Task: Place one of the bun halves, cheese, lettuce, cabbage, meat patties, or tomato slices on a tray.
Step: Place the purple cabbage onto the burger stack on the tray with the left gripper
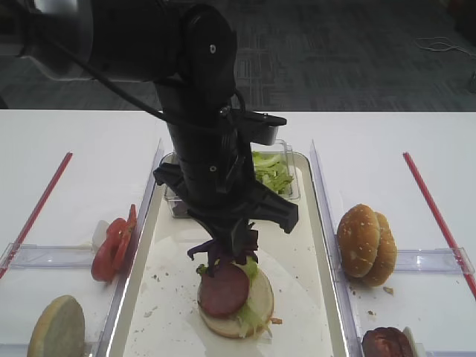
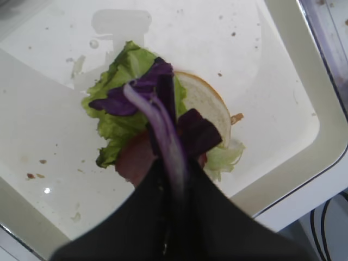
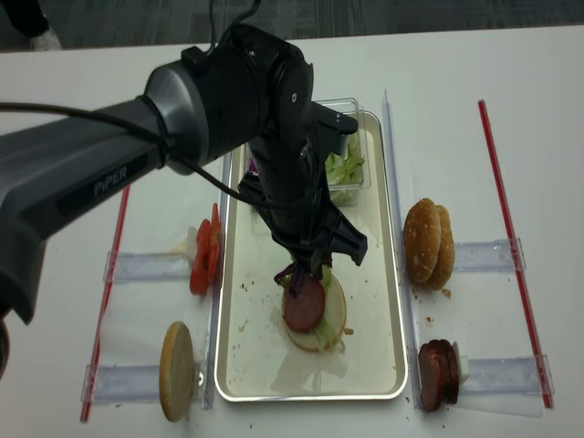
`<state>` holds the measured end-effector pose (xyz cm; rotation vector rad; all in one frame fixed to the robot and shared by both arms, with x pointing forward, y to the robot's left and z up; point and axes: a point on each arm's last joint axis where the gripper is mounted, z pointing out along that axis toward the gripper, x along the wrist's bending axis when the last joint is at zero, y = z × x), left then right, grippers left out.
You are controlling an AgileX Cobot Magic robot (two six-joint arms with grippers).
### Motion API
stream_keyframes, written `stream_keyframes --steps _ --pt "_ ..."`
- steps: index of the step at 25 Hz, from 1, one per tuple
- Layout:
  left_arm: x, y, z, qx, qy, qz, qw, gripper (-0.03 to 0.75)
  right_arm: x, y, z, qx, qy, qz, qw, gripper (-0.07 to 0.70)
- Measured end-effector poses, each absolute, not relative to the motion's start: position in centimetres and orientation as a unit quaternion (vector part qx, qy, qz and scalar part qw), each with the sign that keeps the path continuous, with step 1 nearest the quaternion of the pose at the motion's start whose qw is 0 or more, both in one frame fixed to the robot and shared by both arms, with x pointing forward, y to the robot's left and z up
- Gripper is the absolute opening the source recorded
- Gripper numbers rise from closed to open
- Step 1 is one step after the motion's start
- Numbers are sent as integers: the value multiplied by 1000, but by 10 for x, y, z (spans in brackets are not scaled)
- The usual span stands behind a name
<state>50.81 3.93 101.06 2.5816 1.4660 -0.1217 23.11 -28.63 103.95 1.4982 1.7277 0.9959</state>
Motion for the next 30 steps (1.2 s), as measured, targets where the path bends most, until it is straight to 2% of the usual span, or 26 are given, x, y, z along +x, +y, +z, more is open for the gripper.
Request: stream_keyframes --steps 11,19,30 --pt "509 38 1010 865 492 -40 90 72 231 -286 1039 569 657 379 318 387" --pt "513 35 991 865 494 -47 67 71 231 -286 1039 569 657 379 318 387" --pt "513 35 991 865 495 -47 68 71 231 -286 1039 569 657 379 318 387"
